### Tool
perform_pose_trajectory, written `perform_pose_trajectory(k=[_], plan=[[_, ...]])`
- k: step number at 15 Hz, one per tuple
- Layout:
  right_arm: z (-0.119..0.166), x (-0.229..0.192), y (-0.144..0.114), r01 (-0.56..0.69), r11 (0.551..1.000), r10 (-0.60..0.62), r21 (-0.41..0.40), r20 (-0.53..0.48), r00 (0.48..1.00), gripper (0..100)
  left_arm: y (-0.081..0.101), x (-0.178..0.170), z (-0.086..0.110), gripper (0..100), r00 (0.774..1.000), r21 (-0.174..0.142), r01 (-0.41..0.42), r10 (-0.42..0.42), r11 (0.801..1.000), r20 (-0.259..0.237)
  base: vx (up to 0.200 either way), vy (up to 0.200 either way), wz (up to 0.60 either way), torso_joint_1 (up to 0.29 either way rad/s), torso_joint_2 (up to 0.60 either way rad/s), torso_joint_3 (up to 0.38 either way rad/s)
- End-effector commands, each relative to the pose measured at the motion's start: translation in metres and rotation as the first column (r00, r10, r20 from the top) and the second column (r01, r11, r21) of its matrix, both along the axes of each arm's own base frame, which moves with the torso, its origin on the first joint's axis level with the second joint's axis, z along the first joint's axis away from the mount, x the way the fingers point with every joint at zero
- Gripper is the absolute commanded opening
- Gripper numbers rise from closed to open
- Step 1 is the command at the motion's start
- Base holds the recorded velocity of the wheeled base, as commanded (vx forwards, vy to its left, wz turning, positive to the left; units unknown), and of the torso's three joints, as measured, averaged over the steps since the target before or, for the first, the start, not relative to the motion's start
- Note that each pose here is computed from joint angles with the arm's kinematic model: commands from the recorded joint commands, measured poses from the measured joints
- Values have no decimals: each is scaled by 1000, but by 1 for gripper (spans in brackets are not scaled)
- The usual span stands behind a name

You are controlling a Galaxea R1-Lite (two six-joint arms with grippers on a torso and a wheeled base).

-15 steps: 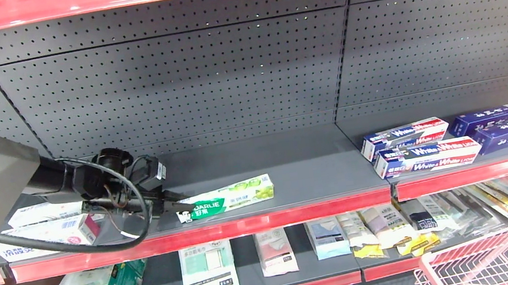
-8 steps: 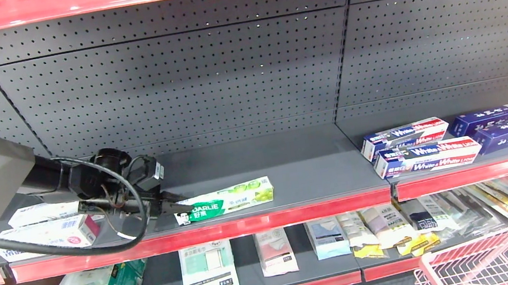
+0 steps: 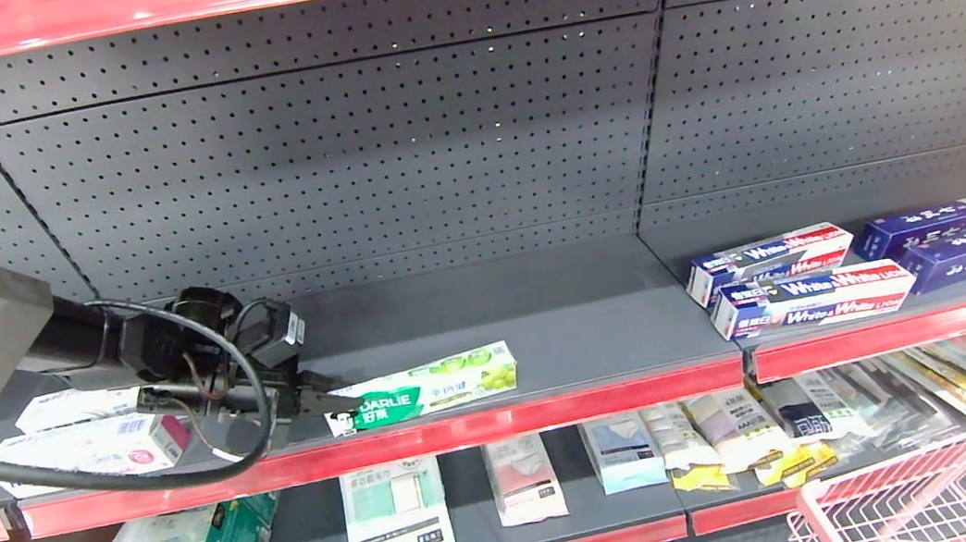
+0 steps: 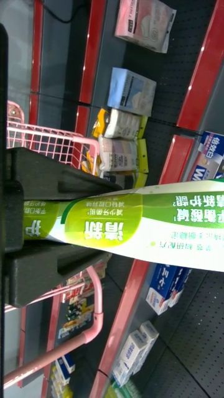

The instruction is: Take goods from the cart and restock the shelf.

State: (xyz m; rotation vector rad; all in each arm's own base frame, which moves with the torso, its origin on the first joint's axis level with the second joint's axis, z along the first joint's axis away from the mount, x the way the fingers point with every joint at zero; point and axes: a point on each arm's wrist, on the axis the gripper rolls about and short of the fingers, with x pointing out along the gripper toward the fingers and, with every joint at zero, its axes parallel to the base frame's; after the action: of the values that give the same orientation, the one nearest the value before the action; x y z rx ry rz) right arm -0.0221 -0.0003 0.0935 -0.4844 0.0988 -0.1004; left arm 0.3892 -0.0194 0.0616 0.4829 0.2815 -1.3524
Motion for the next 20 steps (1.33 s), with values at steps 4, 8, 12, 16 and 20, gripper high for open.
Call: perform_pose_trajectory(k=[4,8,12,16,20], plan=[[0,0,0,-3,1000,3,-12,-1,1000,0,0,10,-4,0,1000,2,-1,1,1000,25,0,0,0,0,0,0],[0,0,0,-3,1000,3,-11,-1,1000,0,-1,6,-8,0,1000,3,1,-1,1000,11,0,0,0,0,0,0],[0,0,0,-3,1000,3,-12,-3,1000,0,-1,3,-3,0,1000,-11,7,-7,1000,15,0,0,0,0,0,0],[0,0,0,-1,1000,1,-12,-1,1000,0,2,3,-3,0,999,-11,16,-15,1000,41,0,0,0,0,0,0],[0,0,0,-3,1000,3,-17,-2,1000,0,3,1,-6,0,999,-5,23,-23,1000,44,0,0,0,0,0,0]])
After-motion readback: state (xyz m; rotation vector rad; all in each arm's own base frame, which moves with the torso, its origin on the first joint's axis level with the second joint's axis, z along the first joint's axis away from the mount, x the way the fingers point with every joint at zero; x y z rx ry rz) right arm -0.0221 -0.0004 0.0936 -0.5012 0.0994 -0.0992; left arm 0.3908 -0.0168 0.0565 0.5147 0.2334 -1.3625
